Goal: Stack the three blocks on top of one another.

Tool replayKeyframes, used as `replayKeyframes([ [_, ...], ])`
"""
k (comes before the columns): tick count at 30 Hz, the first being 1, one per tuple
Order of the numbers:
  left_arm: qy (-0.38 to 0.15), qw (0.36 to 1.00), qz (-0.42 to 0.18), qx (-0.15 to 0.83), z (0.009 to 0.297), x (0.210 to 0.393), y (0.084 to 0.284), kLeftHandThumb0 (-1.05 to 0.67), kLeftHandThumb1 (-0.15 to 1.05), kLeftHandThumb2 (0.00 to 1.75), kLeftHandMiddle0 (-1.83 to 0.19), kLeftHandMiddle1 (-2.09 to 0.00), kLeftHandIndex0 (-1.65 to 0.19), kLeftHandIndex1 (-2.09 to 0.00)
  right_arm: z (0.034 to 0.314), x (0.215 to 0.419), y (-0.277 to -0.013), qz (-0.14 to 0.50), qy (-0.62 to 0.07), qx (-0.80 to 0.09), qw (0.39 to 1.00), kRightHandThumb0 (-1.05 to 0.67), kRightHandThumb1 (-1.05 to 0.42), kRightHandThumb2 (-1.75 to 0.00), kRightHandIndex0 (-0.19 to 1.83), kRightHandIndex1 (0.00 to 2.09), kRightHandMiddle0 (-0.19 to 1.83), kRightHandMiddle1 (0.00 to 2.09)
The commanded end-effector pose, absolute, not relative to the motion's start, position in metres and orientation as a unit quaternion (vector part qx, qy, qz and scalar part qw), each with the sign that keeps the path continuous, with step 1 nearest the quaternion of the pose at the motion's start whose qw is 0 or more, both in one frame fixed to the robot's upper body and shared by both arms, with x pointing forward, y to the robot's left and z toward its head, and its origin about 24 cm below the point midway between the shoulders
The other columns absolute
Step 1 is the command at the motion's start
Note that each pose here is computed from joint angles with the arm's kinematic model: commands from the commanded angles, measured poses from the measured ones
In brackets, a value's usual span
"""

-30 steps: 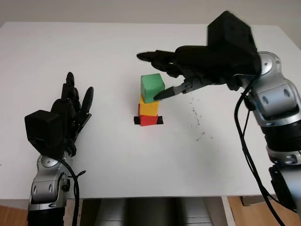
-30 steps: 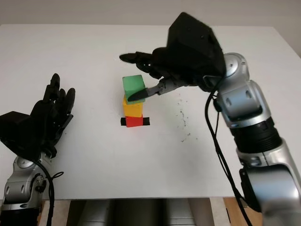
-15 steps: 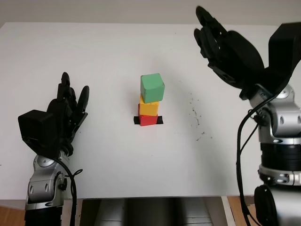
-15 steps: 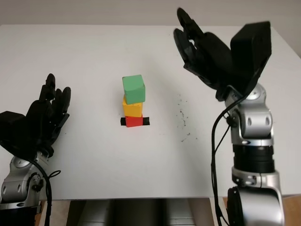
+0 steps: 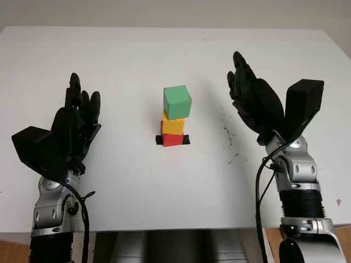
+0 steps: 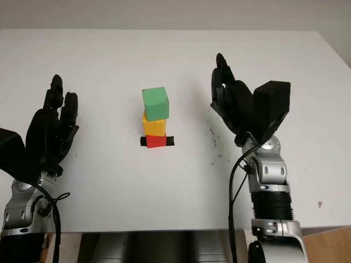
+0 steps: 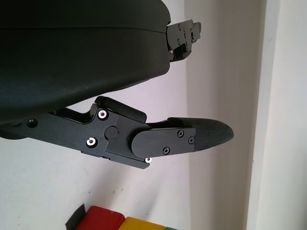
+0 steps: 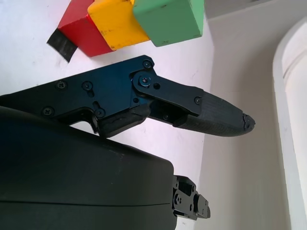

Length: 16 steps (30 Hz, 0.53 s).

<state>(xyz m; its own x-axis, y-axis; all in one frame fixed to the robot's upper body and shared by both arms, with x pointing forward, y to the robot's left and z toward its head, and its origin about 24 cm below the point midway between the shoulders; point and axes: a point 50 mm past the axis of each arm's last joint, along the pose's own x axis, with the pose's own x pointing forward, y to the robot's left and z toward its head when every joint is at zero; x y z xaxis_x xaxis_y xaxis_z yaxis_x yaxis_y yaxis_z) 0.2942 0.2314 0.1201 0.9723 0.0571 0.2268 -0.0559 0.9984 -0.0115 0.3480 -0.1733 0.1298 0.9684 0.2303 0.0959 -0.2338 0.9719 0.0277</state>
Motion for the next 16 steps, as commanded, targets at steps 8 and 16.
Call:
replayKeyframes([
  [8, -0.129, 0.991, 0.019, -0.002, 0.123, 0.295, 0.231, -0.71, 1.05, 0.47, 0.19, 0.00, 0.18, -0.03, 0.124, 0.348, -0.163, 0.101, -0.080, 0.039, 0.991, -0.83, -1.05, -0.80, -0.19, 0.00, -0.19, 0.00],
  [16, -0.128, 0.992, 0.019, -0.007, 0.118, 0.291, 0.232, -0.68, 1.05, 0.49, 0.19, 0.00, 0.18, -0.04, 0.123, 0.346, -0.163, 0.101, -0.103, 0.019, 0.989, -0.88, -1.05, -0.80, -0.19, 0.00, -0.19, 0.00],
])
